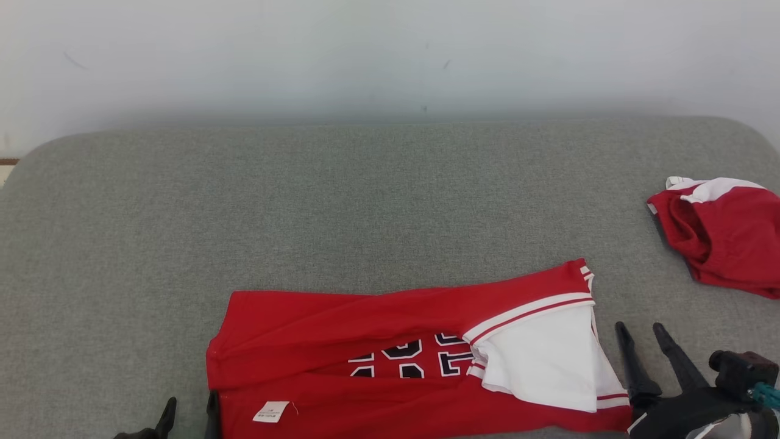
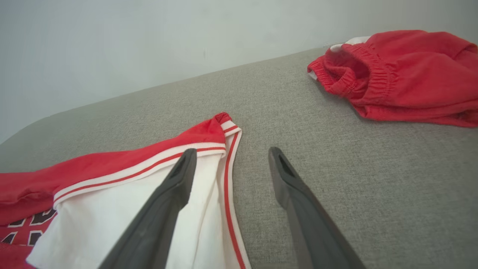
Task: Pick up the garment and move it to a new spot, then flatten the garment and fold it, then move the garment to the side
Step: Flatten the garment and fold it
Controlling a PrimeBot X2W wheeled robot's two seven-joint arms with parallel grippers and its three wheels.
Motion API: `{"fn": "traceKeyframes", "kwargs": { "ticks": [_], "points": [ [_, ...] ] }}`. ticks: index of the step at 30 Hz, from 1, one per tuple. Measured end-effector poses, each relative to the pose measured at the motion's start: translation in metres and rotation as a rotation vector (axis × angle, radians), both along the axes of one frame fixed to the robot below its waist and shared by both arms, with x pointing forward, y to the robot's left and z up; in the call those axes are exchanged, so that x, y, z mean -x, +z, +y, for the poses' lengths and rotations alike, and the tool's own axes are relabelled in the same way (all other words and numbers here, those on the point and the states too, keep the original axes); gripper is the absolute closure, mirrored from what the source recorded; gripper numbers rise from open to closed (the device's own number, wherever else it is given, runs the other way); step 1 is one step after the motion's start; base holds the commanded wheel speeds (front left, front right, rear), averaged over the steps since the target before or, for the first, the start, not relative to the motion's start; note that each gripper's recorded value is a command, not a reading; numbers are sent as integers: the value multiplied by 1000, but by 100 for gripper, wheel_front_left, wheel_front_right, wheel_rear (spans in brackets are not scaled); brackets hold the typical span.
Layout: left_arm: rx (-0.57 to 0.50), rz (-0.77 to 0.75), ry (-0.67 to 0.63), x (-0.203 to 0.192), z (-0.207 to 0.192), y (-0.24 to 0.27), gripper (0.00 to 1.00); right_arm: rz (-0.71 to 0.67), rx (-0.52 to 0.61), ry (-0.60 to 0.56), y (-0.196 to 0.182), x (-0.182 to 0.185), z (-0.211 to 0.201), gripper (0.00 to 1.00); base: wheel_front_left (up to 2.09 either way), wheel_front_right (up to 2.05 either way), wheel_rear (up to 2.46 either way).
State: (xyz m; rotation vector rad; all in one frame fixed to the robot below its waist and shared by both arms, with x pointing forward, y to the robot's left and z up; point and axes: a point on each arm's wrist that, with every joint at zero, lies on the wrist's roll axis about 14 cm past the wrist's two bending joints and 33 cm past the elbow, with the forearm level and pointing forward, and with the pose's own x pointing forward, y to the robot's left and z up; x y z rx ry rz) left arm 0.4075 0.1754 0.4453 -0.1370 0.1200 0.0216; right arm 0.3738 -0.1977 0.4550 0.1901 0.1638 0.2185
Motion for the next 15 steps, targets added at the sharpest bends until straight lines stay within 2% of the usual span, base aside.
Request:
{"fn": "traceKeyframes", "kwargs": {
  "ticks": [9, 15],
  "points": [
    [-21, -51, 10, 6, 2, 17, 0, 0, 15, 31, -4, -3, 16, 0, 0, 0, 0],
    [-42, -104, 7, 8, 1, 33, 0, -18, 26, 4, -1, -7, 15, 0, 0, 0, 0]
  ]
}}
